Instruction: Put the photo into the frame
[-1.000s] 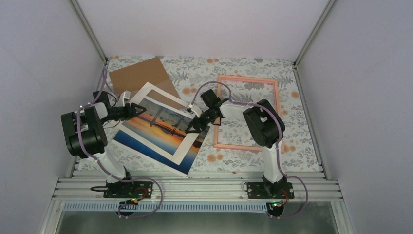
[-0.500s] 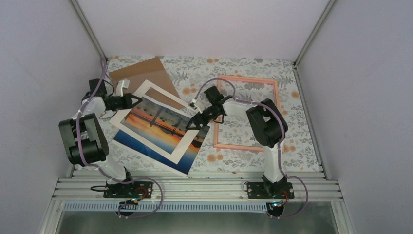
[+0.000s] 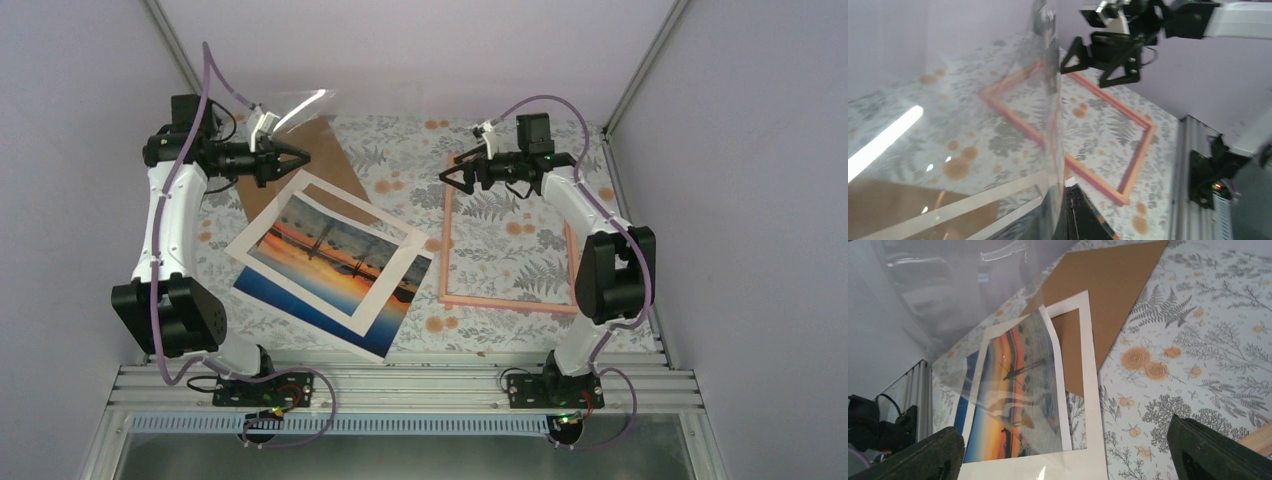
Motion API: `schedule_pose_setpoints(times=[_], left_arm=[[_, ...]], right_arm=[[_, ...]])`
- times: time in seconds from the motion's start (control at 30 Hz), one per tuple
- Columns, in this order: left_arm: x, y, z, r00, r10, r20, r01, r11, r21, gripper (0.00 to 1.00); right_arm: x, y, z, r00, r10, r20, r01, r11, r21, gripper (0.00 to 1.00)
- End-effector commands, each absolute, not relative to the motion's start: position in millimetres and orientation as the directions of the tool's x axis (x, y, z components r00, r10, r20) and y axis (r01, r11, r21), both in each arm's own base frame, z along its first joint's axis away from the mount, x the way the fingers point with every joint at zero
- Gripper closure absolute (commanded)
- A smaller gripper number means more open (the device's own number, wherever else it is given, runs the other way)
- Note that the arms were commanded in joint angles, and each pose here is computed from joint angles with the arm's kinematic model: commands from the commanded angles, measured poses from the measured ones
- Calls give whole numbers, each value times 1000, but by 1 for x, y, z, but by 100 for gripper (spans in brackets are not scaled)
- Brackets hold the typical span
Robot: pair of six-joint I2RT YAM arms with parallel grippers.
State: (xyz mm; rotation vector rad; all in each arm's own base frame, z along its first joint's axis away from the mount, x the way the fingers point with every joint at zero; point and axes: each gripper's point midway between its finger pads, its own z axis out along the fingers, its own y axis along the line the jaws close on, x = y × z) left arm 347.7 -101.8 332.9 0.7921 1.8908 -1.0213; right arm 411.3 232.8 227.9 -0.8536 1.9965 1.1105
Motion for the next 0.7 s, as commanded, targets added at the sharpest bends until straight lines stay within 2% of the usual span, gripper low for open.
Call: schedule_pose_setpoints(times=[0.0,0.13,0.37,0.43,0.53,0.67], left_arm=[[321,-129,351,-422,149,-894,879,307,-364,98],[320,-139,354,-415,140,-899,891,265,-370,98],[317,-159,347,-428,146,-892,896,197,-398,98],[322,-160,343,-446,139,-884,887,201,-416,98],[337,-158,329,-469,140,-872,868,257,-425,98],[363,-151,296,-513,141,-847,821,367,-436,97]], right_arm=[[395,234,271,-433,-181,-883,-886,267,380,0],[379,241,285,-458,-133,-879,-885,168,435,0],[378,256,263,-493,-130,-860,-867,154,474,0],[375,260,263,-510,-129,-851,-859,120,497,7],[369,265,265,-543,-129,-830,-840,78,537,44],[371,267,254,-623,-130,-772,-782,99,615,88]])
